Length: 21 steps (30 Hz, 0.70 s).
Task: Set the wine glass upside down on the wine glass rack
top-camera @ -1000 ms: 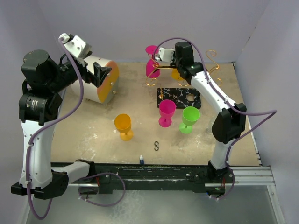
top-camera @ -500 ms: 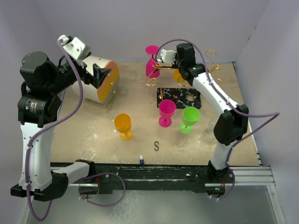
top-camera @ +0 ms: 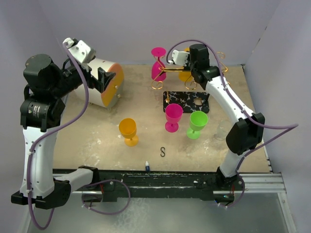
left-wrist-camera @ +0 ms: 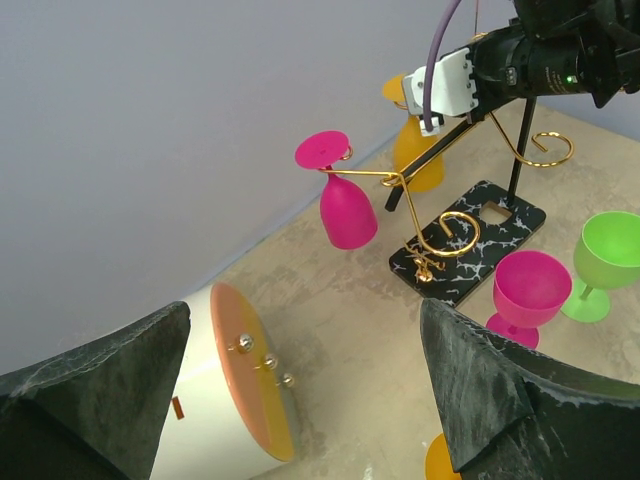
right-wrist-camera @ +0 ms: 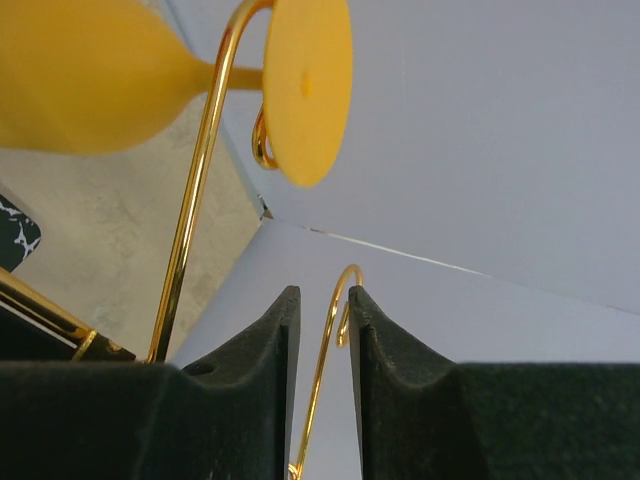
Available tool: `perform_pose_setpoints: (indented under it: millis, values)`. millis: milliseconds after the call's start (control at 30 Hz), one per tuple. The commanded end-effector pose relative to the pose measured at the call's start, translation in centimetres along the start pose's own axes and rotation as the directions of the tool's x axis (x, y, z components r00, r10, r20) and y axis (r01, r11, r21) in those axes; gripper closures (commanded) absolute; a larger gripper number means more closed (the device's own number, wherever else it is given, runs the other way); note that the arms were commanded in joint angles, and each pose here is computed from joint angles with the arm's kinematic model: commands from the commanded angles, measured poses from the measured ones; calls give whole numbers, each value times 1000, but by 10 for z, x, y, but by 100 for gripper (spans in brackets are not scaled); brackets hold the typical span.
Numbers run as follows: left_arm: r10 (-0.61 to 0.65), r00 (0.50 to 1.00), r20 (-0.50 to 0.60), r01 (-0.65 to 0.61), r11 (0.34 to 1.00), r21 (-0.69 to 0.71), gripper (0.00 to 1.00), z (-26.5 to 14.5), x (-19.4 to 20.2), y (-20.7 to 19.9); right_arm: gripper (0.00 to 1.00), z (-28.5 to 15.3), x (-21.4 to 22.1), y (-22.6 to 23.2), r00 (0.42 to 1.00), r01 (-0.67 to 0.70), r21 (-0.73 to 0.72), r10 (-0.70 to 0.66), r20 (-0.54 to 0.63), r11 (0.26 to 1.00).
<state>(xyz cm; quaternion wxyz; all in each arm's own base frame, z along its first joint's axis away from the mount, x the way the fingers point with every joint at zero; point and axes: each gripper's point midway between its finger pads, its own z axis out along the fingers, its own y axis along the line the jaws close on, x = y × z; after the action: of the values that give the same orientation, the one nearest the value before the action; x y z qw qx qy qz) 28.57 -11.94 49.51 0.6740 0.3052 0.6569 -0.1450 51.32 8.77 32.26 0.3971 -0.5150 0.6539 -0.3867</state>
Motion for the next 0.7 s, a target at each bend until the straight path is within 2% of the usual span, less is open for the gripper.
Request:
perform_pose_setpoints:
  millis: [0,333,533,567,667]
  values:
    - [46,998,35,-45,998,-34,1,-5,-9,7,71,-19,10,-16,999,-34,25,33,13,999]
    - [50,999,12,-49,997,-51,1,-2,2,12,63,-40,32,-30,995,-99,58,98,13,993]
    - [83,995,-57,-86,995,-48,1,1,29,13,60,-64,42,-55,979,-198,115,192,63,973]
    - [89,993,-77,-92,995,-39,1,2,37,12,59,-68,43,-59,976,-215,126,208,71,968]
    - [121,981,-154,-117,992,37,1,4,67,2,46,-82,46,-70,959,-277,160,263,104,947]
